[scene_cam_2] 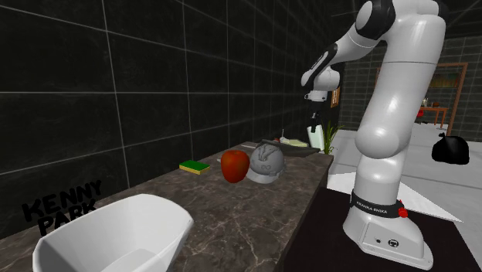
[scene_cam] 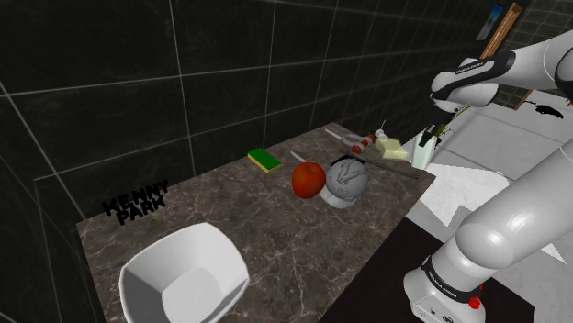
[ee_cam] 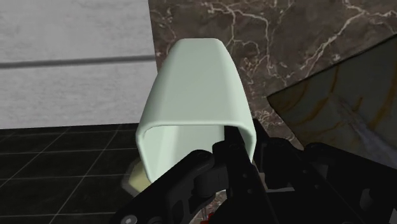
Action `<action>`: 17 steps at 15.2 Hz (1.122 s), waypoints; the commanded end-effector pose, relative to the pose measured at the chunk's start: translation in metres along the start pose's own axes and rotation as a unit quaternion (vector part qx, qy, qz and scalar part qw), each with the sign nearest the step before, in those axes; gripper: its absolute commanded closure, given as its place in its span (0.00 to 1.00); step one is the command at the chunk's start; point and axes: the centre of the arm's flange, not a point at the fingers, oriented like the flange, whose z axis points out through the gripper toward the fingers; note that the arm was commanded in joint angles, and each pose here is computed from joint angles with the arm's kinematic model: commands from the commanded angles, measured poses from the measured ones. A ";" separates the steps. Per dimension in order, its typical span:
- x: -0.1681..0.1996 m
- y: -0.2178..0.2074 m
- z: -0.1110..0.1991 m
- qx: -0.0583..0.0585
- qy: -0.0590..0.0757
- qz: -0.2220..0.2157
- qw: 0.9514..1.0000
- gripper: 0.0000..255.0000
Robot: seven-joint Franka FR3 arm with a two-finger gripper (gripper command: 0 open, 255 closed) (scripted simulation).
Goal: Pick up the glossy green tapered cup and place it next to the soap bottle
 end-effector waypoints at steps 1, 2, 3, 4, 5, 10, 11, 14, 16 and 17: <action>-0.001 0.000 0.015 0.000 0.000 0.000 1.000 1.00; -0.001 0.000 0.015 0.000 0.000 0.000 1.000 1.00; -0.001 0.000 0.015 0.000 0.000 0.000 1.000 1.00; -0.001 0.000 0.015 0.000 0.000 0.000 1.000 1.00; -0.001 0.000 0.015 0.000 0.000 0.000 1.000 1.00; -0.001 0.000 0.015 0.000 0.000 0.000 1.000 0.00; -0.001 0.000 0.015 0.000 0.000 0.000 1.000 0.00; -0.001 0.000 0.015 0.000 0.000 0.000 1.000 0.00; -0.001 0.000 0.001 0.000 0.000 0.000 1.000 0.00; -0.001 0.000 -0.012 0.000 0.000 0.000 1.000 0.00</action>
